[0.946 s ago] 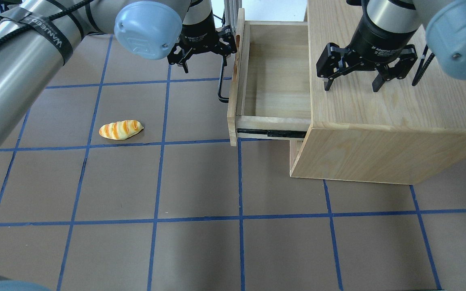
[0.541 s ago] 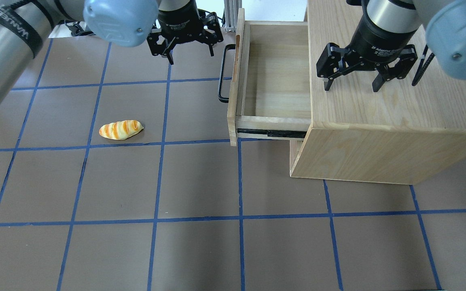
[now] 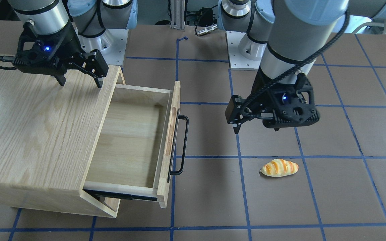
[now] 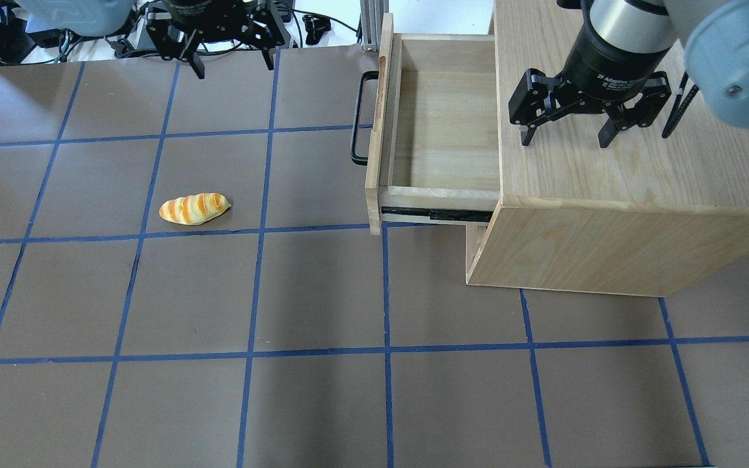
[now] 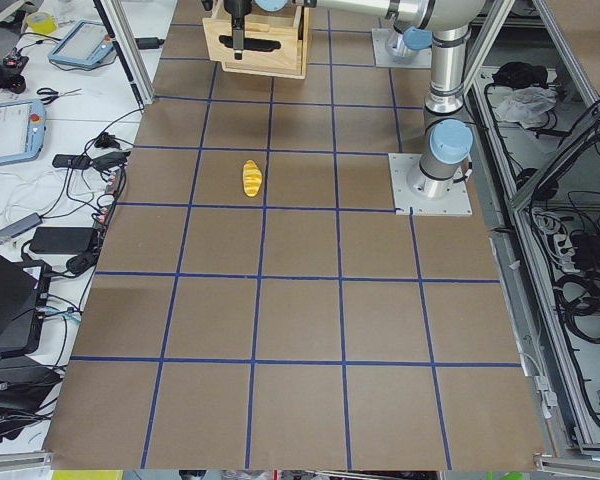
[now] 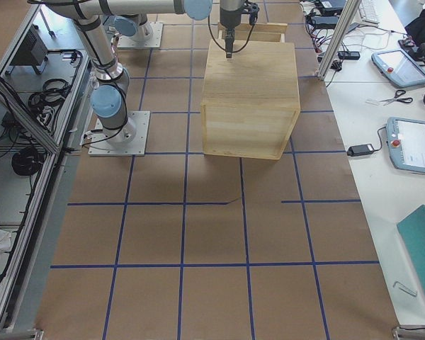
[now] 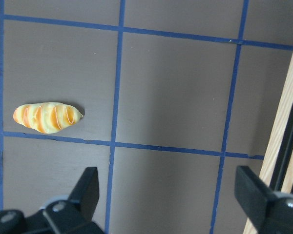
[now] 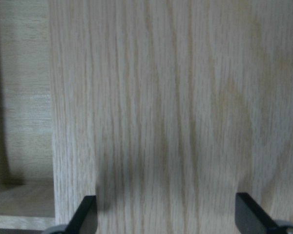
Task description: Open upper drawer
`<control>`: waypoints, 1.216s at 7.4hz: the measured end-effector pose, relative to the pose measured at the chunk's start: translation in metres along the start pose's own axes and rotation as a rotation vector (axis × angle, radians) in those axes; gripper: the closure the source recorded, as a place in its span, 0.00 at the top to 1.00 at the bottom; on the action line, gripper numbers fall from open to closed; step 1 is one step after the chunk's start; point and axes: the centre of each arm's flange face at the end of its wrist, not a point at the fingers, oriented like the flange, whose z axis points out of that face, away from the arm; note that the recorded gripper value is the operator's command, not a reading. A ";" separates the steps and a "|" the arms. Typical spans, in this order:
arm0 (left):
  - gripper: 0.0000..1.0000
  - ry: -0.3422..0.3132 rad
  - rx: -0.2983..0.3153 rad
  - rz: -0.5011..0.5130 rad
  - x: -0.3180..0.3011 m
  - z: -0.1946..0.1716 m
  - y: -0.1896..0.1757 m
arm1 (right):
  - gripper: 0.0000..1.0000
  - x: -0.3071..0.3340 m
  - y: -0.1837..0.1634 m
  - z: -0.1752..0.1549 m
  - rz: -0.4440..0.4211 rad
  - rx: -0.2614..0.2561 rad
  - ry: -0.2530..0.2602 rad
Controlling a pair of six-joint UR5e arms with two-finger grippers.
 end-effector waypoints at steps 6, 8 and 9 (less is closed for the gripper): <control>1.00 -0.016 -0.025 0.056 -0.069 -0.006 0.021 | 1.00 0.000 0.000 0.000 0.000 0.000 0.000; 1.00 -0.016 -0.035 0.053 -0.069 -0.005 0.032 | 1.00 0.000 0.000 0.000 0.000 0.000 0.000; 1.00 -0.015 -0.040 0.052 -0.069 -0.002 0.038 | 1.00 0.000 0.000 0.000 0.000 0.000 0.000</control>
